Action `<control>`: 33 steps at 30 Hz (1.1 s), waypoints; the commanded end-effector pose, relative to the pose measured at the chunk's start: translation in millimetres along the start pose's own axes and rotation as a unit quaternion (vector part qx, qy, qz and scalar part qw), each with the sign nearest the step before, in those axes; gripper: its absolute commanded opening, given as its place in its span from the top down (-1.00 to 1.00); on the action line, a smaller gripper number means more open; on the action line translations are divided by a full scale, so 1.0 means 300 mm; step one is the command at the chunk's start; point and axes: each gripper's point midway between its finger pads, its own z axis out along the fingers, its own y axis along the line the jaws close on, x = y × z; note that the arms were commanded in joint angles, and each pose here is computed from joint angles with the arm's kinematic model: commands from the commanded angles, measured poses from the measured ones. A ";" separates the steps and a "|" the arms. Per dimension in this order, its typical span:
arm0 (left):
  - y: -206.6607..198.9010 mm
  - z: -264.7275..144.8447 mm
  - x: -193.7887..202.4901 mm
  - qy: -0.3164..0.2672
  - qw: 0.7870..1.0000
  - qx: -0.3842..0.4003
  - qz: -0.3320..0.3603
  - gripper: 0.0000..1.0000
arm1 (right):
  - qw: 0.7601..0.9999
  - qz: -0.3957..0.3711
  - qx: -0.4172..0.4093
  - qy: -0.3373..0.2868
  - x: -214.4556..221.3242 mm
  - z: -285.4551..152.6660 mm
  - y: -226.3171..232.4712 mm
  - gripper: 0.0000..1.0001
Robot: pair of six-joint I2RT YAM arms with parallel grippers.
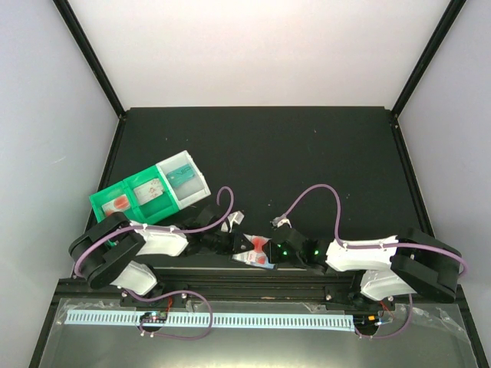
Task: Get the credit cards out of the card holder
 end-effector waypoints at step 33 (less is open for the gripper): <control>-0.029 -0.075 -0.039 -0.041 0.999 -0.019 0.013 0.97 | 1.000 -0.013 0.006 0.010 0.016 0.008 -0.008 0.70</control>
